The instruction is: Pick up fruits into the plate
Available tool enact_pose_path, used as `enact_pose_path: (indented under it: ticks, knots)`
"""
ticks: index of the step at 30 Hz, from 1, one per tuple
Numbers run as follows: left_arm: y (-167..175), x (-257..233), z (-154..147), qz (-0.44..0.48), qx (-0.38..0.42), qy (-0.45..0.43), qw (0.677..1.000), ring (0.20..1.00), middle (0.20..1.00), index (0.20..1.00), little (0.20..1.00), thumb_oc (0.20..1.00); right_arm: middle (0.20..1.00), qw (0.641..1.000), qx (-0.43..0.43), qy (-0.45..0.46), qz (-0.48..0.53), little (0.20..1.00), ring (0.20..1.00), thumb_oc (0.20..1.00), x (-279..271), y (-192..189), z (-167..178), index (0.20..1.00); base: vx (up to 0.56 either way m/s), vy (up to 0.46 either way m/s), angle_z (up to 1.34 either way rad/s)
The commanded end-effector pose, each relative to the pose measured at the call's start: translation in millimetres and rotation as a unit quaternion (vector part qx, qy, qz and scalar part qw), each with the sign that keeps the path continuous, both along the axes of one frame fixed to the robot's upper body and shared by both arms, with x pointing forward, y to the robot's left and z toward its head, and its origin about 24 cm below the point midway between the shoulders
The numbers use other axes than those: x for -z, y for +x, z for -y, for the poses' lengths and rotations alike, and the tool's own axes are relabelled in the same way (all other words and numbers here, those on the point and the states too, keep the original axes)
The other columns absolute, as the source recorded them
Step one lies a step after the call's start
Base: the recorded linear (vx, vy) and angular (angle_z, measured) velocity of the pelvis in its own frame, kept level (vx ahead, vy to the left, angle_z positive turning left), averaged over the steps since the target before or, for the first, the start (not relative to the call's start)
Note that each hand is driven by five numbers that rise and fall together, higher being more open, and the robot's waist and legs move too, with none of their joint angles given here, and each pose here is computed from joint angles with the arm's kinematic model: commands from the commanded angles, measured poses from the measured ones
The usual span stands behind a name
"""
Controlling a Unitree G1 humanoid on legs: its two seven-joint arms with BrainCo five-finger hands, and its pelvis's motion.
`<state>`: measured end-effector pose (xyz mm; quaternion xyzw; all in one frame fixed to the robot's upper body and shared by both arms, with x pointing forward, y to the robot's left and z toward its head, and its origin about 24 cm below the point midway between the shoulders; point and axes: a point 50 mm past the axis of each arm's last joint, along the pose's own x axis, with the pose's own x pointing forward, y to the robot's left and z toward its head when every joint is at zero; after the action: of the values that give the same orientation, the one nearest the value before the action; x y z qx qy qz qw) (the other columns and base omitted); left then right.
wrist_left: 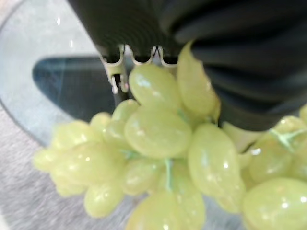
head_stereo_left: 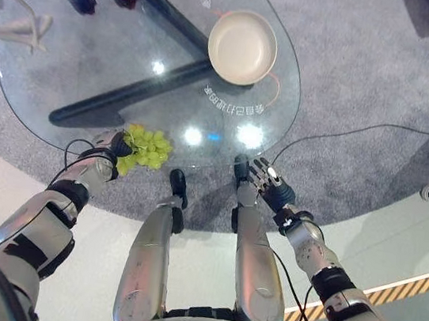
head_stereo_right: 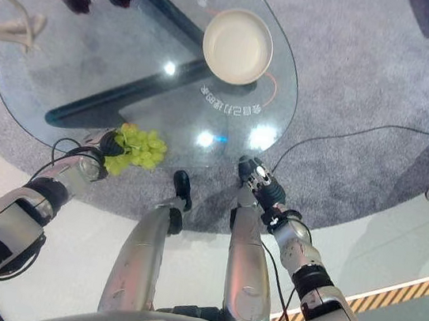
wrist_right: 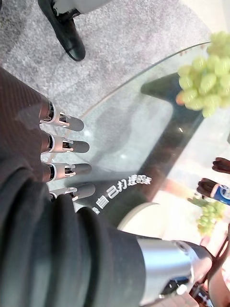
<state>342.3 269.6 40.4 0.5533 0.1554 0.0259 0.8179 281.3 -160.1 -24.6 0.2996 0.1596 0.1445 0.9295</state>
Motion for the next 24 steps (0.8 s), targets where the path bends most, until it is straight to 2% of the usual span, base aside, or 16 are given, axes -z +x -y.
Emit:
enact_pose_path:
  ticks: [1,8,14,16,21,24]
  knots:
    - [1.7,-26.5,-19.8,0.064,-0.024,-0.008,0.998,0.2,0.2,0.2,0.2,0.2,1.0,0.999,-0.007,0.0,0.041,1.0,1.0,1.0,-13.8,0.9,5.7,1.0,0.04,-0.003,0.03]
    - [-3.3,-44.3,-20.2,0.104,0.003,-0.001,0.995,0.2,0.2,0.2,0.2,0.2,1.0,0.999,0.001,0.002,0.05,1.0,1.0,1.0,-14.0,-7.3,10.9,1.0,0.05,-0.01,0.1]
    - [-9.9,-65.7,-20.2,0.121,0.055,0.047,0.99,0.2,0.2,0.2,0.2,0.2,1.0,0.991,-0.008,-0.078,0.106,1.0,1.0,1.0,-29.0,-9.4,20.1,1.0,0.07,-0.031,0.11]
    - [-14.8,-81.3,-19.2,0.125,0.091,0.088,0.984,0.2,0.2,0.2,0.2,0.2,1.0,0.978,-0.022,-0.146,0.146,1.0,1.0,1.0,-46.7,-7.4,26.2,1.0,0.09,-0.08,0.13]
    - [-19.6,-102.5,-16.0,0.127,0.143,0.151,0.97,0.2,0.2,0.2,0.2,0.2,1.0,0.958,-0.052,-0.212,0.187,1.0,1.0,1.0,-71.0,-3.6,36.8,1.0,0.09,-0.078,0.1]
    - [-22.2,-126.5,-6.6,0.126,0.199,0.203,0.95,0.2,0.2,0.2,0.2,0.2,1.0,0.933,-0.074,-0.286,0.207,1.0,1.0,1.0,-94.1,1.7,52.4,1.0,0.13,-0.076,0.11]
